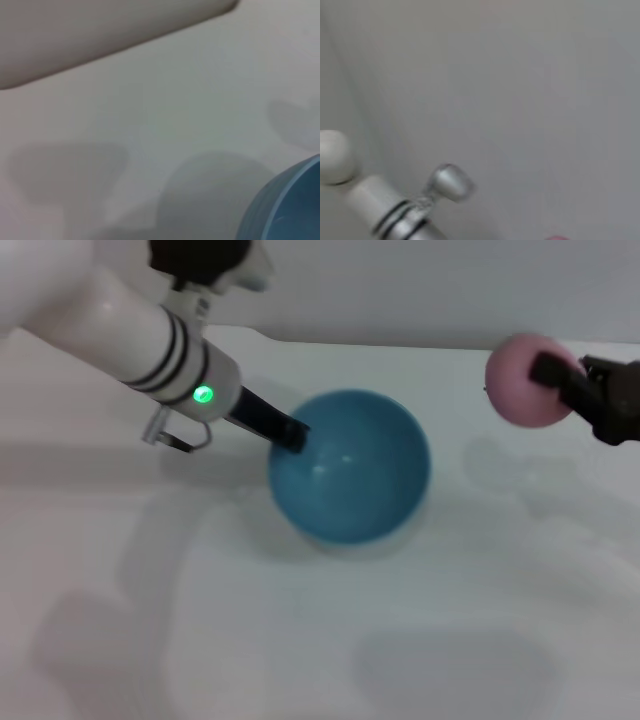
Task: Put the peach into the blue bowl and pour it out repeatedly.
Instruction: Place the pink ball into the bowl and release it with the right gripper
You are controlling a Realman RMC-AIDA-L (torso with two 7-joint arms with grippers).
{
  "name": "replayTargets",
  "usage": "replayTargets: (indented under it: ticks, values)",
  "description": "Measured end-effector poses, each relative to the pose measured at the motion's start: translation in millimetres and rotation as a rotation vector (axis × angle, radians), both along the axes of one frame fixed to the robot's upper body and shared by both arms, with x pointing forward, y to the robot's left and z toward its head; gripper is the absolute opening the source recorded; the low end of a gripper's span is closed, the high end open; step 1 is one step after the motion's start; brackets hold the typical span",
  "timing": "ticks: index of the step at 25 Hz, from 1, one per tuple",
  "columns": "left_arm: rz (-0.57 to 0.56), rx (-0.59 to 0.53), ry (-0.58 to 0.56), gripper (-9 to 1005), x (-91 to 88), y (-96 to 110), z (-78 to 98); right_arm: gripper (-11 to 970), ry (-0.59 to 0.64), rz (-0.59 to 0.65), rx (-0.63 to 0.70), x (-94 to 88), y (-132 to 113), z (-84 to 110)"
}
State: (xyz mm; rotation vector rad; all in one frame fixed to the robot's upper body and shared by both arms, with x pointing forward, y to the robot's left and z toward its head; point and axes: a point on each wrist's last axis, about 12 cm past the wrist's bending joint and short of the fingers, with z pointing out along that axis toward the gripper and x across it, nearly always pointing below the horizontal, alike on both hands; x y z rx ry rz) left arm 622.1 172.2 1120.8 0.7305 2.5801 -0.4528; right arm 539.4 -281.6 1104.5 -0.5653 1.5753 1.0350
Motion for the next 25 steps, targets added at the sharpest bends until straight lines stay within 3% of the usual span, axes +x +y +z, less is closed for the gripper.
replayTargets:
  ticks: [4, 9, 23, 25]
  values:
    - [-0.056, -0.022, 0.027, 0, -7.8, -18.1, -6.0, 66, -0.036, 0.166, -0.075, -1.3, 10.5, 13.1]
    - [-0.125, -0.01, 0.079, 0, -18.9, -39.4, -14.0, 82, 0.027, 0.302, -0.2, 6.2, 28.2, 16.6]
    - [-0.133, -0.018, 0.113, -1, -22.5, -43.3, -13.5, 128, 0.139, 0.327, -0.266, 12.1, 41.5, 9.9]
    - [-0.136, -0.018, 0.112, -1, -22.5, -44.6, -13.1, 220, 0.172, 0.31, -0.27, 13.4, 41.1, 8.1]
